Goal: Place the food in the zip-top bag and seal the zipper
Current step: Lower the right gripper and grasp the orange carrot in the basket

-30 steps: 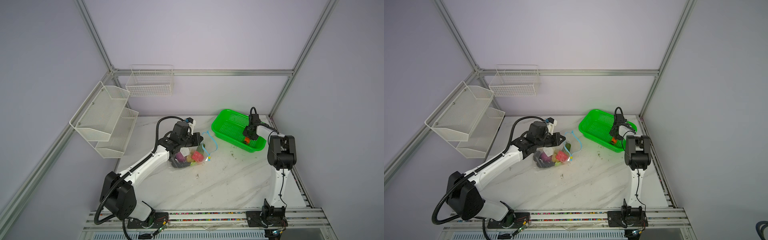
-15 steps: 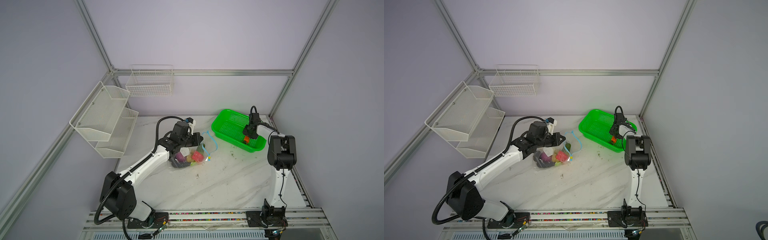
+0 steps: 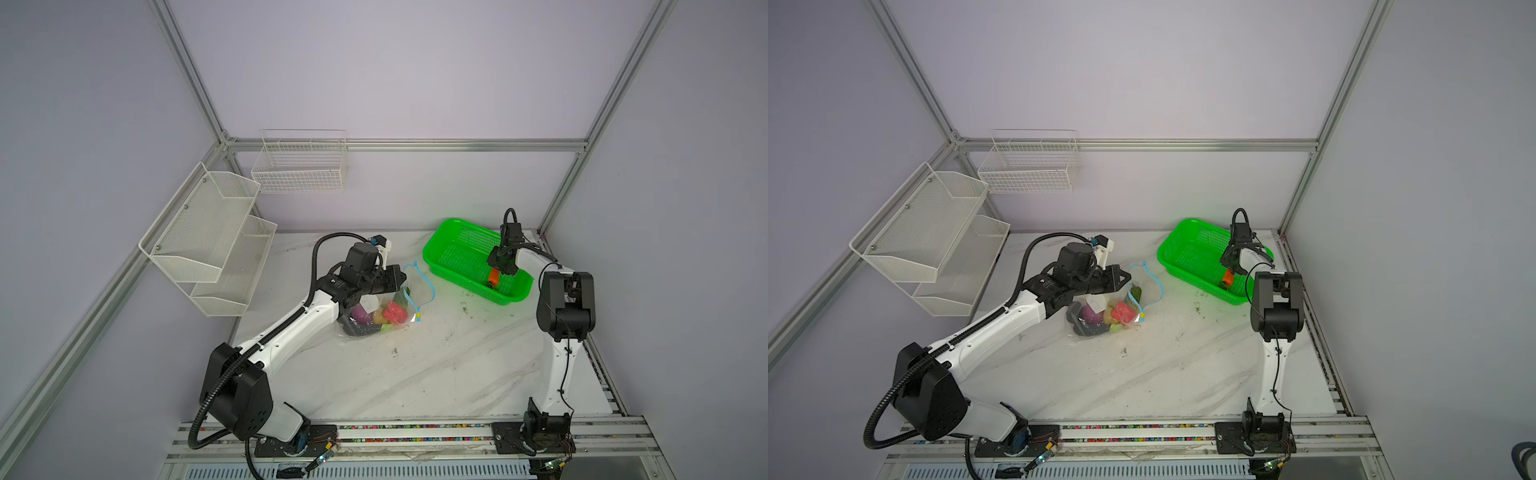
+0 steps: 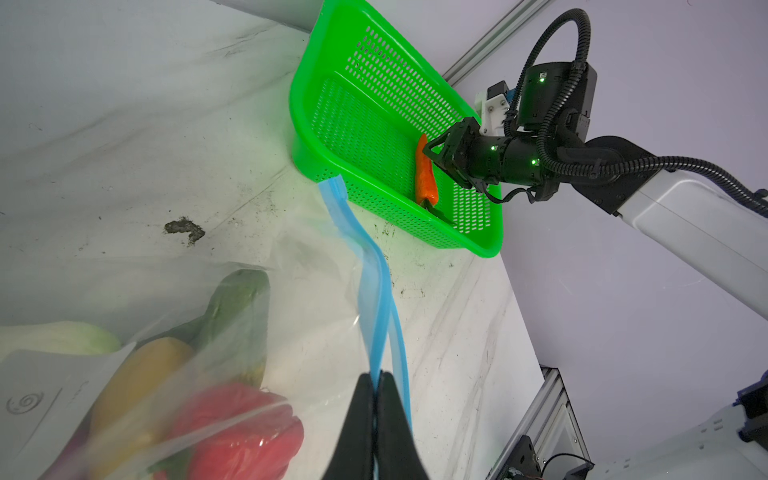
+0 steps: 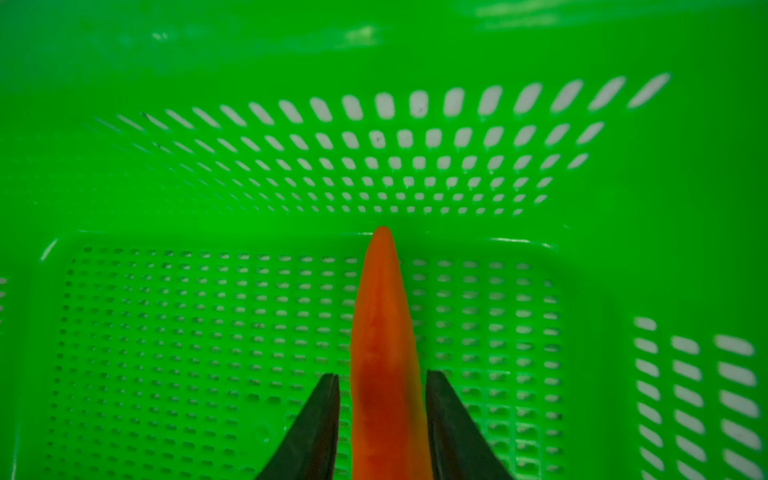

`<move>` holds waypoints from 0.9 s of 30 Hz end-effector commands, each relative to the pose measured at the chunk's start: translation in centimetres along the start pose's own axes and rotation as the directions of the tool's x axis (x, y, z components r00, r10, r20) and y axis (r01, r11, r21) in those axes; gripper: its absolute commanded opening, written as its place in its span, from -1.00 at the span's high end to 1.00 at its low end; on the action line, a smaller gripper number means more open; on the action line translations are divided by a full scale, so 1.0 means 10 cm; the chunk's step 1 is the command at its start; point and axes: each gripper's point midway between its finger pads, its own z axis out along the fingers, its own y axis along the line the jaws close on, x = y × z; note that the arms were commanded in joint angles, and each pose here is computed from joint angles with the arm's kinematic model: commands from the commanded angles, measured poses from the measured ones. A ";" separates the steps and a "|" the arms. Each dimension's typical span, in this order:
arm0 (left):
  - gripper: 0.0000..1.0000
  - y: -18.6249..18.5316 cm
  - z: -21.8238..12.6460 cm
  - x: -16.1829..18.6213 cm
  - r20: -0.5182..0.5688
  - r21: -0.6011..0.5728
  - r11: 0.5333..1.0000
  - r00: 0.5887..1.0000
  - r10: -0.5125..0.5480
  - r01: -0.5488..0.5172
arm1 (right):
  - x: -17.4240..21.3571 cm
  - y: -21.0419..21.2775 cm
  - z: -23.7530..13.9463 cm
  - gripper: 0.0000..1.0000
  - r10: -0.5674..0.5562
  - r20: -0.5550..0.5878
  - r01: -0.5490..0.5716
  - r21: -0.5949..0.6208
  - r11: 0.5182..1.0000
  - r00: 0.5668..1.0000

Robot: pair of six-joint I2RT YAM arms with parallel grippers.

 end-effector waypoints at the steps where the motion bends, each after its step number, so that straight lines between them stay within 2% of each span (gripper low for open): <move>1: 1.00 0.03 -0.02 0.01 0.012 0.000 1.000 1.000 -0.006 0.006 | -0.06 -0.08 0.08 0.23 -0.037 -0.012 0.037 0.008 0.999 0.999; 7: 1.00 0.02 -0.02 0.00 0.013 0.003 1.000 1.000 -0.006 0.006 | -0.04 -0.03 0.24 0.19 -0.045 -0.051 0.043 -0.037 0.998 0.998; 21: 1.00 0.02 -0.01 0.00 0.011 0.003 1.000 1.000 -0.006 0.006 | 0.00 -0.08 0.36 0.18 -0.032 -0.090 0.028 -0.039 0.999 0.995; 27: 1.00 0.02 -0.03 0.01 0.012 0.004 1.000 1.000 -0.006 0.006 | 0.04 -0.16 0.43 0.58 -0.008 -0.106 0.005 -0.029 1.000 0.994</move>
